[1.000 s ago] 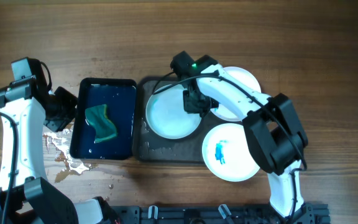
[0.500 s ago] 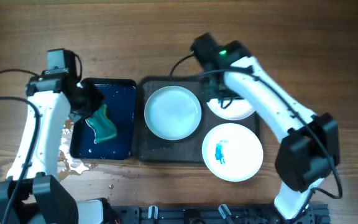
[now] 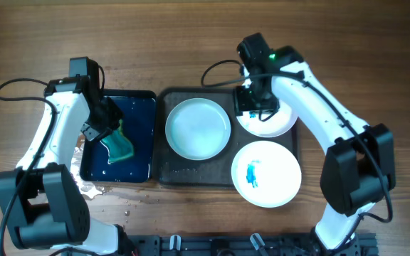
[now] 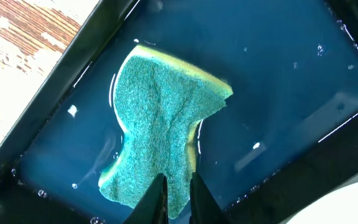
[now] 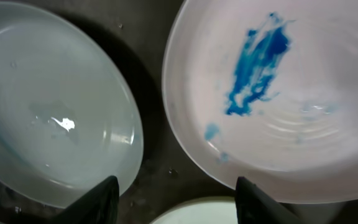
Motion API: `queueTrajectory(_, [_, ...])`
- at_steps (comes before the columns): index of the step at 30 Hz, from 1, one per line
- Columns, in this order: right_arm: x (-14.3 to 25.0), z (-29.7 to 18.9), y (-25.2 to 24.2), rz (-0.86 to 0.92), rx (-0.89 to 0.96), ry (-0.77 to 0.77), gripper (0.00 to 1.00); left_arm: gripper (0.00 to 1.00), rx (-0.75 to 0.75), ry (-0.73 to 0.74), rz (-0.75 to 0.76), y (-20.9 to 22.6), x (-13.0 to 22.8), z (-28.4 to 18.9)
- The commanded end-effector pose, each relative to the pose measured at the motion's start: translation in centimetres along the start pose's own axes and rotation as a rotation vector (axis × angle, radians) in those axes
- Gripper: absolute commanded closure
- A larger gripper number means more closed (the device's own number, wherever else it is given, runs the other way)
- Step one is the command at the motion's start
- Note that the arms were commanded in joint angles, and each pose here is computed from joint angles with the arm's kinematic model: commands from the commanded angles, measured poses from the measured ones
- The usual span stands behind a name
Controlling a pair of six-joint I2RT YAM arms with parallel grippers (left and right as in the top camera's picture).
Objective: Clean dirty plates on tray and stack at the side
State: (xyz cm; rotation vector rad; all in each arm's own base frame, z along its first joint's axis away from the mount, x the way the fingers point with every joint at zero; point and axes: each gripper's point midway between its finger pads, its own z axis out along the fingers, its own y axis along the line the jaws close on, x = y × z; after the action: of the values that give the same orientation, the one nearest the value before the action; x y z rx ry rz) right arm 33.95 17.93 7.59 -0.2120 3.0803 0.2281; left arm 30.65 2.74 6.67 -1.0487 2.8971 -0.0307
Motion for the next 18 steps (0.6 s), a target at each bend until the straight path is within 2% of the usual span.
queueTrajectory(1, [3.2, 3.3, 1.9, -0.023, -0.108, 0.095, 0.44, 0.9, -0.018, -0.003, 0.011, 0.2, 0.1, 0.3])
queueTrajectory(6, [4.9, 5.9, 3.0, -0.017, -0.137, 0.105, 0.44, 0.91, -0.017, -0.001, 0.011, 0.1, 0.1, 0.3])
queueTrajectory(12, [4.4, 7.4, 5.7, -0.002, -0.168, 0.079, 0.56, 0.91, -0.019, 0.006, 0.013, 0.1, 0.3, 0.3])
queueTrajectory(15, [5.4, 9.9, 6.1, 0.017, -0.145, 0.132, 0.68, 0.91, -0.021, 0.009, 0.013, 0.2, 0.4, 0.3])
queueTrajectory(16, [5.8, 10.6, 5.9, 0.029, -0.131, 0.149, 0.84, 0.91, -0.022, 0.01, 0.013, 0.2, 0.4, 0.3])
queueTrajectory(17, [6.0, 11.1, 5.5, 0.047, -0.109, 0.159, 0.95, 0.92, -0.023, 0.012, 0.014, 0.3, 0.5, 0.2])
queueTrajectory(18, [5.9, 11.2, 5.0, 0.065, -0.077, 0.151, 0.95, 0.92, -0.023, 0.013, 0.014, 0.3, 0.5, 0.3])
